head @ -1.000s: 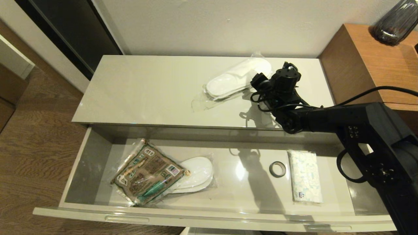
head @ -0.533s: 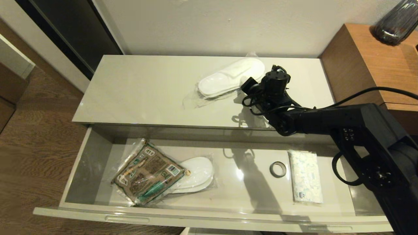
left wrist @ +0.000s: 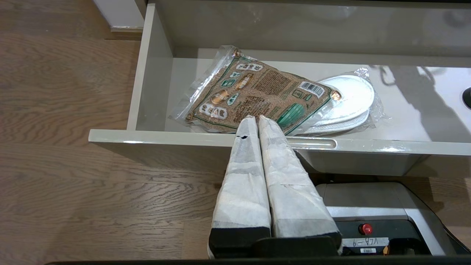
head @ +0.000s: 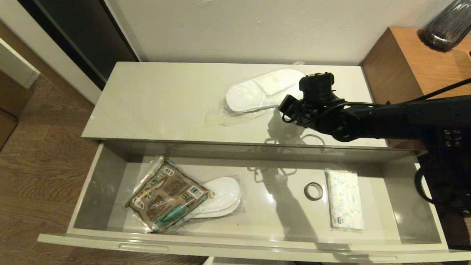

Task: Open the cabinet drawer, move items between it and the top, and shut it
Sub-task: Pick up the disposable slippers on the table

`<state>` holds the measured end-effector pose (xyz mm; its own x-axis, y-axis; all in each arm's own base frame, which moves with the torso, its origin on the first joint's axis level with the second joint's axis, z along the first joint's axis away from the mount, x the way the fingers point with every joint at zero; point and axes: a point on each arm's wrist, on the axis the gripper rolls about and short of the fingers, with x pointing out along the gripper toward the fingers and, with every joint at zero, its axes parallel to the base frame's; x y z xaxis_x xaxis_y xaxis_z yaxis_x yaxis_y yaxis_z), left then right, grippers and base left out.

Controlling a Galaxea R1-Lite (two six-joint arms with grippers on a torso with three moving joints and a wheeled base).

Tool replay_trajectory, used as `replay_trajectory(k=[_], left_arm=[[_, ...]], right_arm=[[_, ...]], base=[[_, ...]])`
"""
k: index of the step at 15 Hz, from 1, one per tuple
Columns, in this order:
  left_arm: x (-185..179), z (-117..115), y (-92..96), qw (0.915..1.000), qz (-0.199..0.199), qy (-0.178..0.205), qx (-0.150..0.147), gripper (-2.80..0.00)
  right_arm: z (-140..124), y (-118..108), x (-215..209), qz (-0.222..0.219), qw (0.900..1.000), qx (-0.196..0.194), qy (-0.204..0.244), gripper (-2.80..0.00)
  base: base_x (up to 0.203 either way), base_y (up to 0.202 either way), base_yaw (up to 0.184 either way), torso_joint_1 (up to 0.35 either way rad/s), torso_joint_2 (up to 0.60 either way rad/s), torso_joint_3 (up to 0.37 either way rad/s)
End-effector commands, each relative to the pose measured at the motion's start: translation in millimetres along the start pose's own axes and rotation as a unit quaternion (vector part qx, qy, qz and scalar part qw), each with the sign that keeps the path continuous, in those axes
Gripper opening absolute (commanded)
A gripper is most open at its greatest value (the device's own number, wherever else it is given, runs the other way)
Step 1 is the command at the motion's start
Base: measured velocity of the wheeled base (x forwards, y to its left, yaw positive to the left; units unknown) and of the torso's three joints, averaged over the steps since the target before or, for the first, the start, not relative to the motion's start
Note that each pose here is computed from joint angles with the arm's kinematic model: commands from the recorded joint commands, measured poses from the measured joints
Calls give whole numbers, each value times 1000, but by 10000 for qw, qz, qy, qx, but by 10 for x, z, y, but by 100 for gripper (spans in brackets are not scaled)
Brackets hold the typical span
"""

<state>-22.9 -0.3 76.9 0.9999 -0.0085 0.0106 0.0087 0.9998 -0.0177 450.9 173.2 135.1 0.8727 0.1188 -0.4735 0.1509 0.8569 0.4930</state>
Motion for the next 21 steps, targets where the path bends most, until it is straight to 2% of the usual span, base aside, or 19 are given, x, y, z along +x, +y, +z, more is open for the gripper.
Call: replay_trajectory(k=[1, 3, 5, 7, 9, 12, 14, 15, 17, 19, 21], left_arm=[[1, 0, 0, 10000, 4, 7, -3, -280], [1, 0, 0, 10000, 4, 7, -3, -280], [1, 0, 0, 10000, 4, 7, -3, -280], [1, 0, 0, 10000, -3, 7, -3, -280], [1, 0, 0, 10000, 4, 7, -3, -280], [1, 0, 0, 10000, -2, 7, -3, -280], [1, 0, 0, 10000, -3, 7, -3, -280], [1, 0, 0, 10000, -1, 7, -3, -280], [1, 0, 0, 10000, 0, 7, -3, -280], [1, 0, 0, 10000, 3, 7, -3, -280], [1, 0, 0, 10000, 4, 7, -3, -280]], right_arm=[[146, -50, -629, -442, 9975, -161, 522, -280], [223, -69, -934, -438, 9975, -179, 520, -280], [209, -107, -1023, -513, 9966, -219, 607, -280], [345, -114, -1444, -444, 9974, -213, 519, -280], [414, -117, -1657, -584, 9962, -297, 578, -280], [485, -19, -1685, -656, 9948, -686, 374, -280], [570, 155, -1698, -585, 9890, -1361, 39, -280], [563, 259, -1646, -761, 9781, -1928, -198, 0], [513, 437, -1492, -1013, 9616, -2487, -570, 0], [510, 670, -1428, -1015, 9514, -2723, -1017, 0], [437, 879, -1356, -894, 9420, -3002, -1204, 0]], base=[[0, 0, 0, 0, 0, 0], [0, 0, 0, 0, 0, 0], [0, 0, 0, 0, 0, 0], [0, 0, 0, 0, 0, 0], [0, 0, 0, 0, 0, 0], [0, 0, 0, 0, 0, 0], [0, 0, 0, 0, 0, 0], [0, 0, 0, 0, 0, 0], [0, 0, 0, 0, 0, 0], [0, 0, 0, 0, 0, 0], [0, 0, 0, 0, 0, 0]])
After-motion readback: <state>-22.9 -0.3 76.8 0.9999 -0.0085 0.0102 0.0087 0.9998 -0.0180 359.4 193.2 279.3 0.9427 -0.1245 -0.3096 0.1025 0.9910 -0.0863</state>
